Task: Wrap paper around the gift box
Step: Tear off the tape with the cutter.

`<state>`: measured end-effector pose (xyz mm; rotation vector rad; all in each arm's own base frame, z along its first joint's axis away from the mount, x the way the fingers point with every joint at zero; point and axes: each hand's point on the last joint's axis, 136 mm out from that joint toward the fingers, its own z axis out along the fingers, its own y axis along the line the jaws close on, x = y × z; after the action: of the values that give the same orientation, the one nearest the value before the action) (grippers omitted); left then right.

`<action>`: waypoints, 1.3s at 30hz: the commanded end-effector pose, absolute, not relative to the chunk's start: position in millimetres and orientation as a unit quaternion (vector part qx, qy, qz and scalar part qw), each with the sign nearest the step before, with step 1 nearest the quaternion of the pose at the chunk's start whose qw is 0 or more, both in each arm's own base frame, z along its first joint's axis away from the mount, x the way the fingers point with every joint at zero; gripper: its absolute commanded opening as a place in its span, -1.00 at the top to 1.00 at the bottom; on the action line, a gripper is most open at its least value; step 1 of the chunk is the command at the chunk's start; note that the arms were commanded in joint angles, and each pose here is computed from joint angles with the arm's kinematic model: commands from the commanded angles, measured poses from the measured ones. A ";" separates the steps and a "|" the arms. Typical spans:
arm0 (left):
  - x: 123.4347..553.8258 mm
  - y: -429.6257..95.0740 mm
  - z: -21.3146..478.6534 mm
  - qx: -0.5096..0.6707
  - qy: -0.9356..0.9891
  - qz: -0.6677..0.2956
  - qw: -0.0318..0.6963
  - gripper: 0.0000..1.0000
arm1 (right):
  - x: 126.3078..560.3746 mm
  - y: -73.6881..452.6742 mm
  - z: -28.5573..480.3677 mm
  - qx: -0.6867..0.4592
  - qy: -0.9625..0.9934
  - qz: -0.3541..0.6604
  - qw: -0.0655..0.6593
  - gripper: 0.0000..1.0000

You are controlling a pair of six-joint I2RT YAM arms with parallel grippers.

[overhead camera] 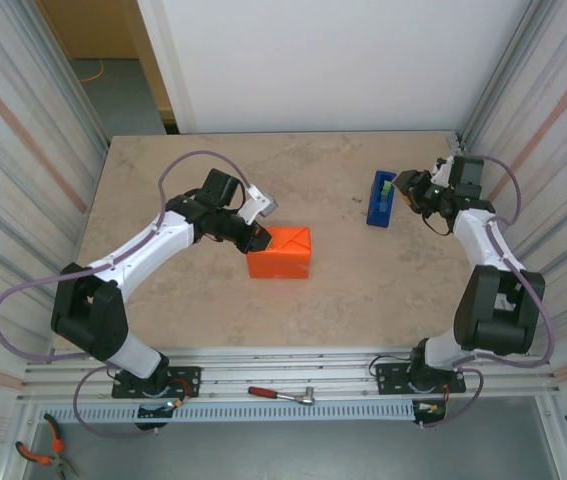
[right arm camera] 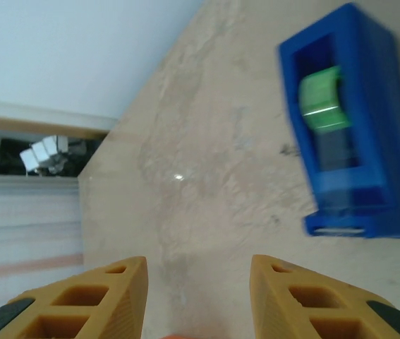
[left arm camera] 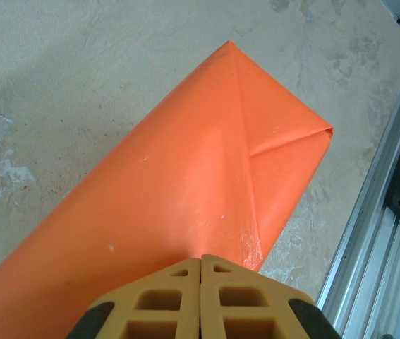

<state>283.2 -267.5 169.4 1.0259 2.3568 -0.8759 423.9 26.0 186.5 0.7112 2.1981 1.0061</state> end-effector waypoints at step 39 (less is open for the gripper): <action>260.8 -260.1 130.4 0.371 0.868 -0.298 0.143 0.86 | 467.5 31.9 75.4 0.284 0.816 0.466 0.189 0.38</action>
<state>283.4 -267.8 169.4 1.0267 2.3540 -0.8758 465.3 30.8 81.9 0.7770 2.3095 1.2669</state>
